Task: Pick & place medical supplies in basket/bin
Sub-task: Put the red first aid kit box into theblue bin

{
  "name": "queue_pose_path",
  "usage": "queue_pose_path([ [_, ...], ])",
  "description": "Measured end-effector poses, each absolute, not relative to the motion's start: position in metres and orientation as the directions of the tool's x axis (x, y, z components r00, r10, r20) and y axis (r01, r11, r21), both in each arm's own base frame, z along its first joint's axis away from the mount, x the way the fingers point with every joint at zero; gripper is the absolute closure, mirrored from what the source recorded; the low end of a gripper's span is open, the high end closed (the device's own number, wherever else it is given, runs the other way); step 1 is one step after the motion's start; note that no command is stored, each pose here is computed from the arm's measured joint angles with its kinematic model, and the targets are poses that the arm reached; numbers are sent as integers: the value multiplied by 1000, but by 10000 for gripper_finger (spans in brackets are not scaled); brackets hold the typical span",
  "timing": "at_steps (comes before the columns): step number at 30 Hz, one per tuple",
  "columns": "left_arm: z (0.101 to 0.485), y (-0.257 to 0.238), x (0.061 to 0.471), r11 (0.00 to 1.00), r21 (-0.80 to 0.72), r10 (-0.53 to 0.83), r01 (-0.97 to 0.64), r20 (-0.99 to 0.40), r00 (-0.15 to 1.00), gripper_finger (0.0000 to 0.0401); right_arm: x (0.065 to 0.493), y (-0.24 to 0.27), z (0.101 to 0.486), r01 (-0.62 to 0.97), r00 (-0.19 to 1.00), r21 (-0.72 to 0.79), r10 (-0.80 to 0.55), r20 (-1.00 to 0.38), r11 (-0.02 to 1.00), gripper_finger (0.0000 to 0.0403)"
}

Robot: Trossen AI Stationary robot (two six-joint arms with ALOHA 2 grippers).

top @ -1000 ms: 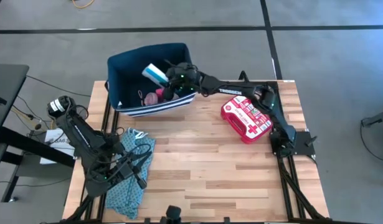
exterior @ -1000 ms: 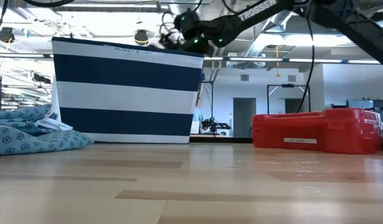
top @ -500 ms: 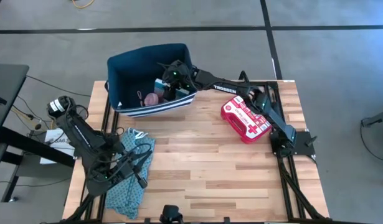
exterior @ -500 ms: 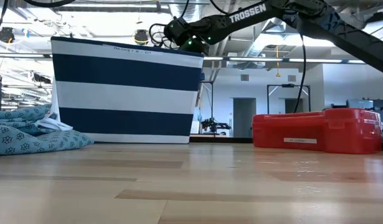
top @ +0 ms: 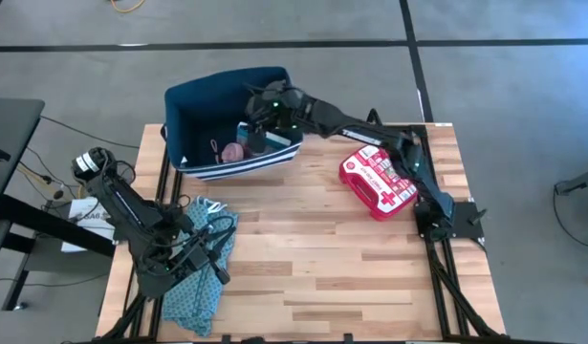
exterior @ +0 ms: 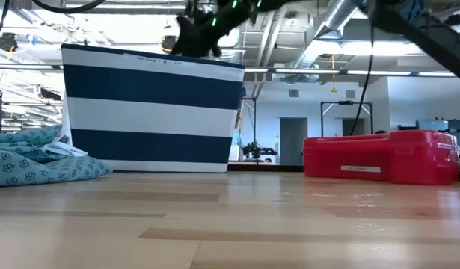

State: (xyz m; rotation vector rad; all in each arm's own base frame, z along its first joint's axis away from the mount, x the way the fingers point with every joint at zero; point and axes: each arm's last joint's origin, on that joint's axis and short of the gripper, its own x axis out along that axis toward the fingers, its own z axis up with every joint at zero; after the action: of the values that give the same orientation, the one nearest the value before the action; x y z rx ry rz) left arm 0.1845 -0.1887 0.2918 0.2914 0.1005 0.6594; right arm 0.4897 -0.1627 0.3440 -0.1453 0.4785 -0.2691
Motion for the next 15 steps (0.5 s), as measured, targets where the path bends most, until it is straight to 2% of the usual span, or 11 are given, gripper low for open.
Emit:
queue_pose_path([
  [6,292,-189,185,752,297,617,-589,0,787,401,457,-126,399,246,837,-285,-351,-419,926,180],
  [9,292,-189,184,754,289,616,-590,0,787,401,432,-103,419,250,795,-297,-370,-481,922,182],
  [13,291,-189,184,758,271,616,-593,0,788,401,400,-72,426,267,697,-179,-317,-643,947,186],
  [15,291,-189,184,762,253,616,-596,0,788,401,387,-57,419,281,597,-144,-291,-747,949,191],
])
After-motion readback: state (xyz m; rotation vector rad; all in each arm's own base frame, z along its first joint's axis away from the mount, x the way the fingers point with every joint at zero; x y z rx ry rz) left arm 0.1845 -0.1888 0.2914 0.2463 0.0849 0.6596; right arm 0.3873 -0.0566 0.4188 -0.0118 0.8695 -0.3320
